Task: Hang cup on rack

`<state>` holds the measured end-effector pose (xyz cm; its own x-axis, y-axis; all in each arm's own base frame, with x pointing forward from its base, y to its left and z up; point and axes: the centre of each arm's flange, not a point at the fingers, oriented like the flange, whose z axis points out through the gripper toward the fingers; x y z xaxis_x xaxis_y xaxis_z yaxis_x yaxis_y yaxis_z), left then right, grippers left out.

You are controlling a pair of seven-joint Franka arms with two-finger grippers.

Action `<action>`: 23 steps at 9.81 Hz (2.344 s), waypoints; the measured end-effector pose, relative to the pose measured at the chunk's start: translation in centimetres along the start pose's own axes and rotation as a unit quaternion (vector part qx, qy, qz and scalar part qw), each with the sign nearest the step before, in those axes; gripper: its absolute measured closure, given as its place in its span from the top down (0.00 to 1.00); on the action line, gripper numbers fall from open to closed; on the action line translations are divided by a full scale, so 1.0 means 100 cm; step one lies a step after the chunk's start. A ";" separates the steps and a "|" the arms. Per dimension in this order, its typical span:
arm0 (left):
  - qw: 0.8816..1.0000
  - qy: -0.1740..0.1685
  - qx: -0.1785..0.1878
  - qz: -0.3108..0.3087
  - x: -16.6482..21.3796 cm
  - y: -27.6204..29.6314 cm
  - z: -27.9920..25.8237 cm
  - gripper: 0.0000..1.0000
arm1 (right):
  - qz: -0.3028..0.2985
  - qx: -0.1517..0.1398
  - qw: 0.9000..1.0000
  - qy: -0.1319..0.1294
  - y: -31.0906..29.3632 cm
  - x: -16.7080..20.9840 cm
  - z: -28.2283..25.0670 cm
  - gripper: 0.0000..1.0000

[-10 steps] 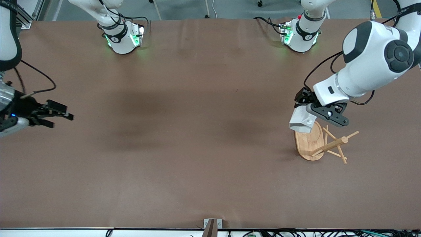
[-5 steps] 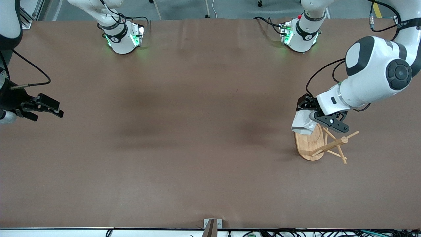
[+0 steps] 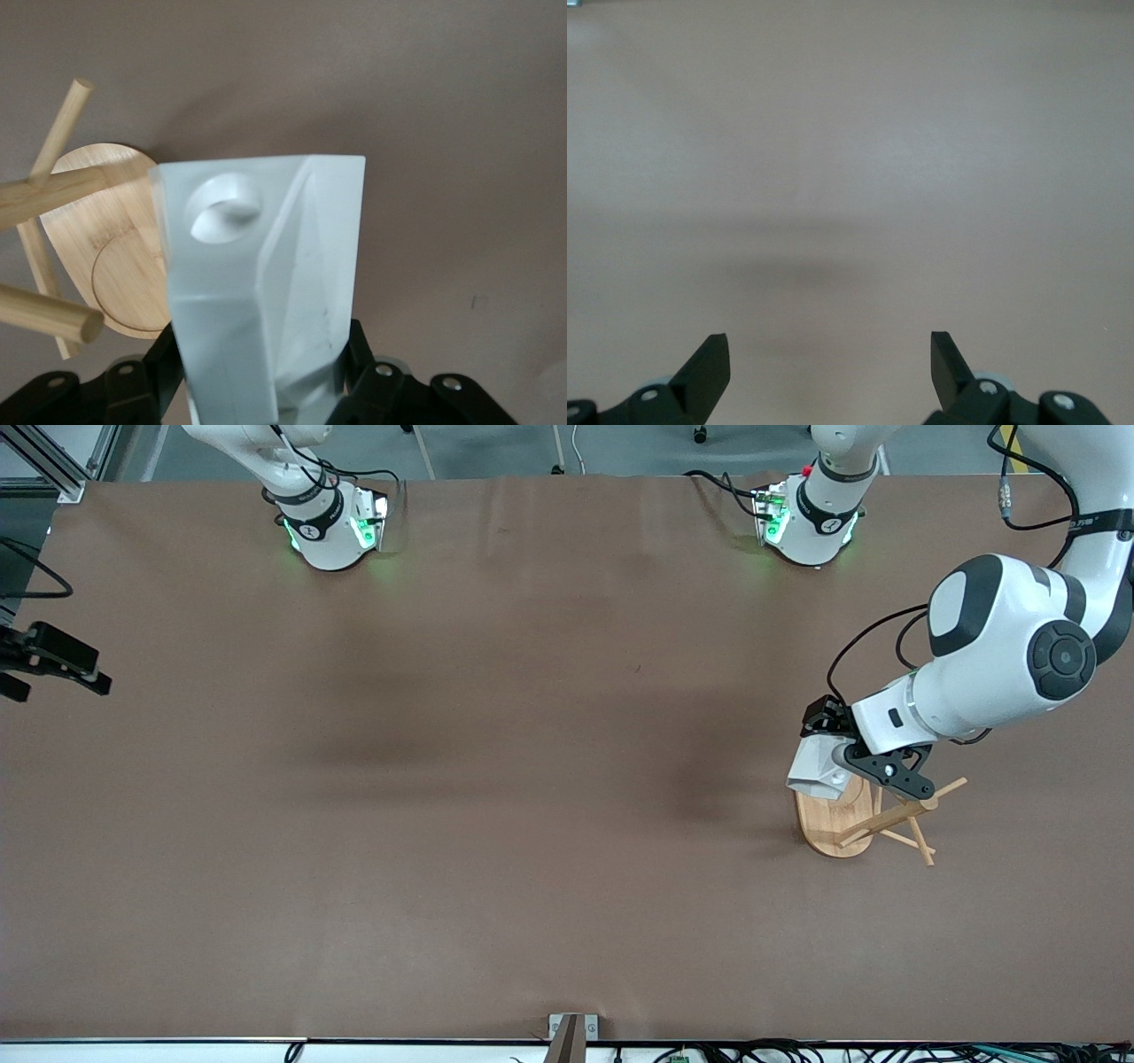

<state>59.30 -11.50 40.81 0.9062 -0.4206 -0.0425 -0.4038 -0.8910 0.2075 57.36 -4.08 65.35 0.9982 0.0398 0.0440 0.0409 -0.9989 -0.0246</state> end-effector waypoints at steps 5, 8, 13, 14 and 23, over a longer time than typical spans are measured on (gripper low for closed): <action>1.000 0.005 0.000 0.025 -0.009 -0.033 -0.005 0.73 | 0.024 -0.024 0.999 0.010 0.026 -0.029 0.001 1.00; 0.999 0.003 -0.008 0.035 -0.011 -0.045 0.000 0.73 | 0.027 -0.022 0.999 0.026 0.027 -0.050 0.006 1.00; 0.999 0.011 -0.030 0.031 -0.005 -0.071 0.006 0.73 | 0.025 -0.023 0.998 0.043 0.024 -0.053 -0.014 1.00; 0.999 0.016 -0.032 0.031 -0.003 -0.073 0.003 0.74 | 0.024 -0.022 0.999 0.028 0.023 -0.053 -0.011 1.00; 0.996 0.064 0.004 -0.070 -0.008 -0.080 -0.136 1.00 | 0.050 -0.019 0.999 -0.011 0.019 -0.048 -0.002 1.00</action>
<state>63.48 -1.67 52.42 0.9620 -0.2678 0.0538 -0.2731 -0.9410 0.2000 52.59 -6.20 65.31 0.9980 -0.0596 0.0205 -0.0598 -0.9982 0.0103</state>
